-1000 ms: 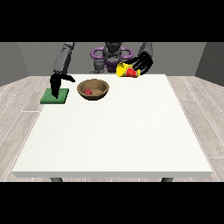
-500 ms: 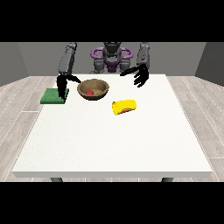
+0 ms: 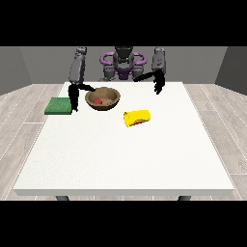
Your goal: Pick the cup and pour the ball into the bowl, then pick the bowl and place it on the pad
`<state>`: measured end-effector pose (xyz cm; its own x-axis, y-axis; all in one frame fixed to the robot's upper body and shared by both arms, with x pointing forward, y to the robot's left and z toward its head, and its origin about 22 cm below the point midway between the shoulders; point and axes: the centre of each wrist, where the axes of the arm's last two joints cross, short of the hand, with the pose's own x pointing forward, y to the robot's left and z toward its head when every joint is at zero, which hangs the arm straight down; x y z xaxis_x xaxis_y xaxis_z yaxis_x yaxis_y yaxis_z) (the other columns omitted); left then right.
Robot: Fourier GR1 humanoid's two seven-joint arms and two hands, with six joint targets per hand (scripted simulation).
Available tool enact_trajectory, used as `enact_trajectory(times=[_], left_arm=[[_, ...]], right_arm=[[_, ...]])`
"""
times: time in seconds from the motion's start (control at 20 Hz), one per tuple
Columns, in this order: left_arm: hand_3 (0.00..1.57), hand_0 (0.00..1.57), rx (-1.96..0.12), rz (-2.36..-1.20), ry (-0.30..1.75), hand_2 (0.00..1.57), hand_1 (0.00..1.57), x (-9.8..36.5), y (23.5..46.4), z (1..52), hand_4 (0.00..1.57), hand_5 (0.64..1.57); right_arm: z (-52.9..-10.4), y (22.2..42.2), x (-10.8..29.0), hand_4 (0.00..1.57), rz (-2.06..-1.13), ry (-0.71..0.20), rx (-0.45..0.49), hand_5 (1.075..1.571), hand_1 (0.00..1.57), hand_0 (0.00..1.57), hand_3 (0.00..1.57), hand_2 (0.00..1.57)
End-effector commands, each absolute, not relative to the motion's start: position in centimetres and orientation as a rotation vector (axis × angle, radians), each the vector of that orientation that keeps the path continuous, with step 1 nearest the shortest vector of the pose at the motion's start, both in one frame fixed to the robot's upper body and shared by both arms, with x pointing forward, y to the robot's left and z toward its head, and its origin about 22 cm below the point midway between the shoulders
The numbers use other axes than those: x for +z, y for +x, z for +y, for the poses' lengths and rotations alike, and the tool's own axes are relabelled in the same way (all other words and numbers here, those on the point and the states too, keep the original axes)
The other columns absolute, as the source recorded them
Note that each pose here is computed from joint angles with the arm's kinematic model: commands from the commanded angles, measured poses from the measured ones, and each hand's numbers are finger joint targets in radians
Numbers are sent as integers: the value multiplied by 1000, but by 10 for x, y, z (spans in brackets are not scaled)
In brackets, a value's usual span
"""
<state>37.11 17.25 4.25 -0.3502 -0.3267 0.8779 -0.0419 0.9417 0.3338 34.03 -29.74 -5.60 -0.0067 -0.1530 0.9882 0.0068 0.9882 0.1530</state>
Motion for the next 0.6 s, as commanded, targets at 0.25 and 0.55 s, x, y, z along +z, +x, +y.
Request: enact_trajectory(times=[0.25,0.55], left_arm=[[0,0,-375,-2036,216,0,0,93,376,154,0,1557],[0,0,-409,-1983,177,0,0,79,366,145,0,1561]], right_arm=[[-315,329,-71,133,-1628,91,-235,1531,0,0,0,0],[-285,331,-79,242,-1561,114,-295,1532,0,0,0,0]])
